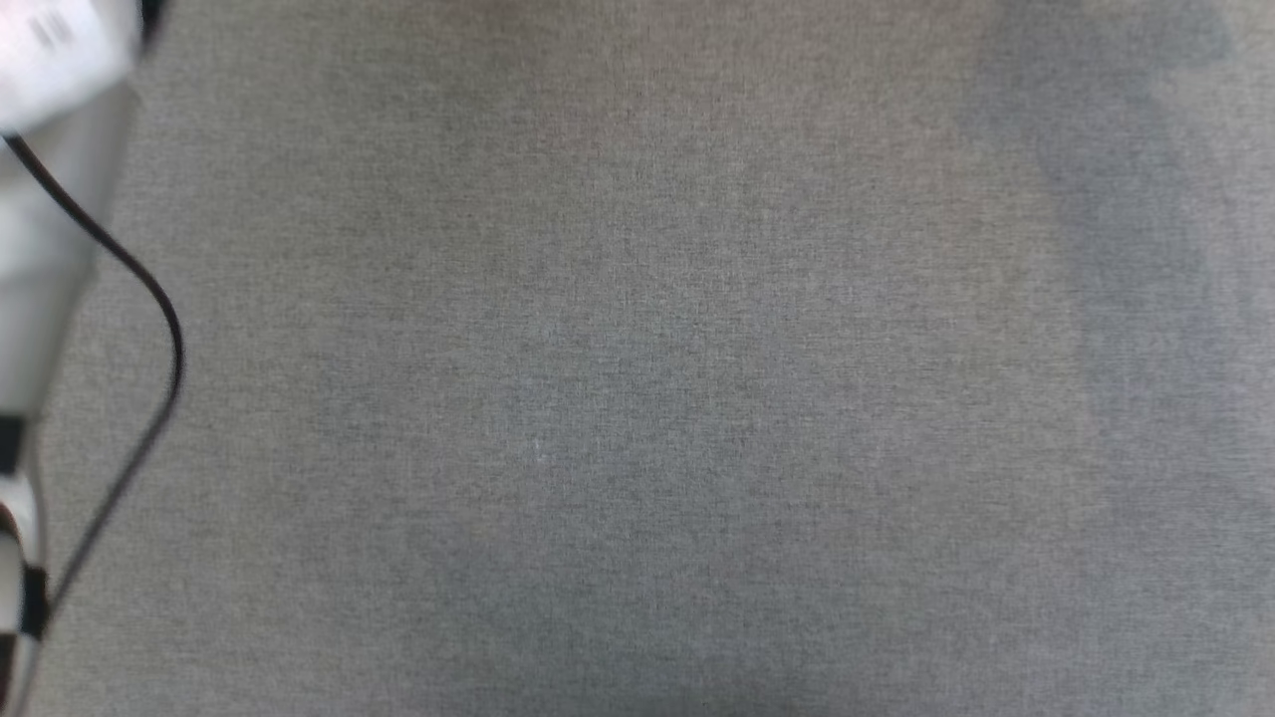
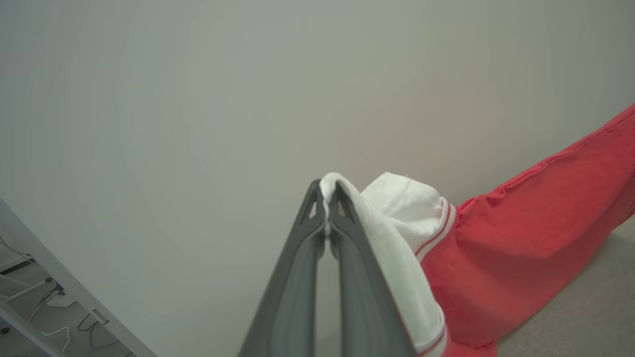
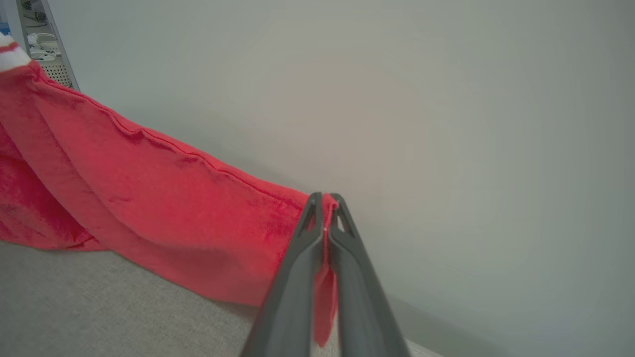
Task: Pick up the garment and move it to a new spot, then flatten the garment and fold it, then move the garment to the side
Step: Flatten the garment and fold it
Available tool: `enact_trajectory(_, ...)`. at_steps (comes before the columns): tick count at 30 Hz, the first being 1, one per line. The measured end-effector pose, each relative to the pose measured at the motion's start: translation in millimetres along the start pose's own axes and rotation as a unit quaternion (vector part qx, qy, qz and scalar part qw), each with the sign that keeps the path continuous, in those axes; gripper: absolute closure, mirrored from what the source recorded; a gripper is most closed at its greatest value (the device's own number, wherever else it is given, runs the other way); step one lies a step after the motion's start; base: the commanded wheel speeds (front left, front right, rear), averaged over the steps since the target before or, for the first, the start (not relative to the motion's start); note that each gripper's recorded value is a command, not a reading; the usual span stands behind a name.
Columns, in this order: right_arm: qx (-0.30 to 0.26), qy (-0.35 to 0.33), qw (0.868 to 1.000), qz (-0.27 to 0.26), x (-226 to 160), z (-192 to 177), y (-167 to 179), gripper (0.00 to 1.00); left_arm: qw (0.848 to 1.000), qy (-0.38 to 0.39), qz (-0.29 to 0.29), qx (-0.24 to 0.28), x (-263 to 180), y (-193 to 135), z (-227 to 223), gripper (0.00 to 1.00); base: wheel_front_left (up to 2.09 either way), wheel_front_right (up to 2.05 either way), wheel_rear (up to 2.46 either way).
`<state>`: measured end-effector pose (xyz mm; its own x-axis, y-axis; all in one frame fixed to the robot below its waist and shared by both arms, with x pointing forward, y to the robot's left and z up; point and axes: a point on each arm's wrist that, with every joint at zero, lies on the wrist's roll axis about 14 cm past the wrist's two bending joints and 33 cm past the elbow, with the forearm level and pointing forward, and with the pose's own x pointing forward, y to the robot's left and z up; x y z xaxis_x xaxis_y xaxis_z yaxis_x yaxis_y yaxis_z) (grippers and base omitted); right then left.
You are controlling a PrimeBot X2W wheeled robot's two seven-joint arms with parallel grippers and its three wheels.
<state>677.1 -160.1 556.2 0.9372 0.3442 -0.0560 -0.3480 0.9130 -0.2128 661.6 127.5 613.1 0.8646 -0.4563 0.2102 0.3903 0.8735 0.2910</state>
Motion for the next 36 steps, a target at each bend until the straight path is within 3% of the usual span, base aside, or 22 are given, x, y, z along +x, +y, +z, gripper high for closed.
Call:
enact_trajectory(6,0.021,0.064,0.997,0.033,-60.5,-58.8,26.1,1.00,0.997,0.061,0.015,-0.047,-78.7,-31.9,-42.2,1.00,0.00,0.00,0.00)
enact_trajectory(12,0.047,0.103,0.992,0.054,-127.9,-85.5,44.8,1.00,0.988,0.134,0.009,-0.078,-169.8,-79.3,-68.3,1.00,0.00,0.00,0.00)
enact_trajectory(23,0.099,0.175,0.978,0.057,-249.9,-127.1,72.9,1.00,0.957,0.235,0.039,-0.166,-296.9,-142.9,-67.7,1.00,0.00,0.00,0.00)
enact_trajectory(29,0.124,0.207,0.970,0.041,-303.4,-141.7,78.1,1.00,0.935,0.281,0.055,-0.209,-350.5,-173.2,-69.2,1.00,0.00,0.00,0.00)
enact_trajectory(36,0.151,0.255,0.955,0.030,-351.3,-158.3,89.1,1.00,0.916,0.312,0.057,-0.245,-381.0,-197.2,-67.3,1.00,0.00,0.00,0.00)
